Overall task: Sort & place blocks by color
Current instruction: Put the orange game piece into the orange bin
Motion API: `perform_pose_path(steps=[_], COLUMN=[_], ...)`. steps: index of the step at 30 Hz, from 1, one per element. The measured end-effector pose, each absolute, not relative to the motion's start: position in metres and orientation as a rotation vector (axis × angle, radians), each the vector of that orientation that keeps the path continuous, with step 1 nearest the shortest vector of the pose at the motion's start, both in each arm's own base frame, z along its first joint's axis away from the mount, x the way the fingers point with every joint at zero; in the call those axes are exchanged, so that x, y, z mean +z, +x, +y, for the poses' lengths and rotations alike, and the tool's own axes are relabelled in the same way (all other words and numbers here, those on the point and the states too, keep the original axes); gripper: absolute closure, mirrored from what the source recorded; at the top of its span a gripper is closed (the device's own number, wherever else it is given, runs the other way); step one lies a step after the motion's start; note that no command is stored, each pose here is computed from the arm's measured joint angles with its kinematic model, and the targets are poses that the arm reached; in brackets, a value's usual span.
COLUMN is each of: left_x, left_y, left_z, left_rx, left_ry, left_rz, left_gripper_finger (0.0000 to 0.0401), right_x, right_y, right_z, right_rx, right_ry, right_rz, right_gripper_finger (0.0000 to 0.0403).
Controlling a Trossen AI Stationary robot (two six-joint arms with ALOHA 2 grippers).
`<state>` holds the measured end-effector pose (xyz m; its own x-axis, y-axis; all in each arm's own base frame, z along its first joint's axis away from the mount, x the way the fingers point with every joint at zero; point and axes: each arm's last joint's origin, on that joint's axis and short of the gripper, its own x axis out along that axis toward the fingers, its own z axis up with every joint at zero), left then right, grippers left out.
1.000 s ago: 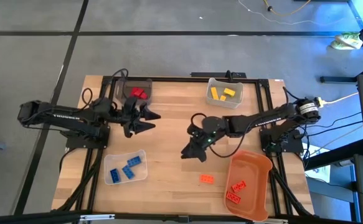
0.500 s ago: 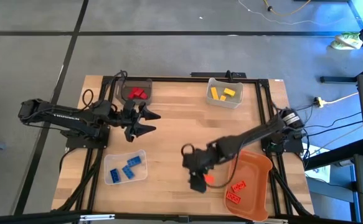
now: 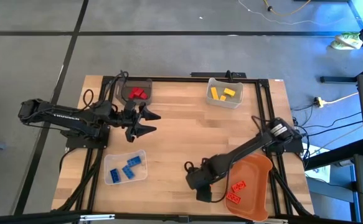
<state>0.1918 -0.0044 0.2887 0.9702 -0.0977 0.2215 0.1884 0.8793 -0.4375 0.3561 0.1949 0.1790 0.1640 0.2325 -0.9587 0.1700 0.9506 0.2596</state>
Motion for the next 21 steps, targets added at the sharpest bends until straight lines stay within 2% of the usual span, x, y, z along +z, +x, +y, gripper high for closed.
perform_pose_path(steps=[10, 16, 21], left_x=[0.289, 0.289, 0.288], left_y=[0.192, 0.192, 0.192], left_z=[-0.004, -0.004, -0.004], left_rx=[-0.155, -0.155, -0.148], left_ry=[-0.473, -0.473, -0.474], left_rz=[-0.195, -0.195, -0.192], left_gripper_finger=[0.0108, 0.0108, 0.0108], right_x=[0.16, 0.176, 0.179], right_y=[0.358, 0.354, 0.342], right_z=[0.196, 0.194, 0.195], right_rx=[-0.069, -0.032, -0.033], right_ry=[0.359, 0.357, 0.252], right_rz=[1.447, 1.426, 1.486], right_gripper_finger=[0.0212, 0.0216, 0.0227])
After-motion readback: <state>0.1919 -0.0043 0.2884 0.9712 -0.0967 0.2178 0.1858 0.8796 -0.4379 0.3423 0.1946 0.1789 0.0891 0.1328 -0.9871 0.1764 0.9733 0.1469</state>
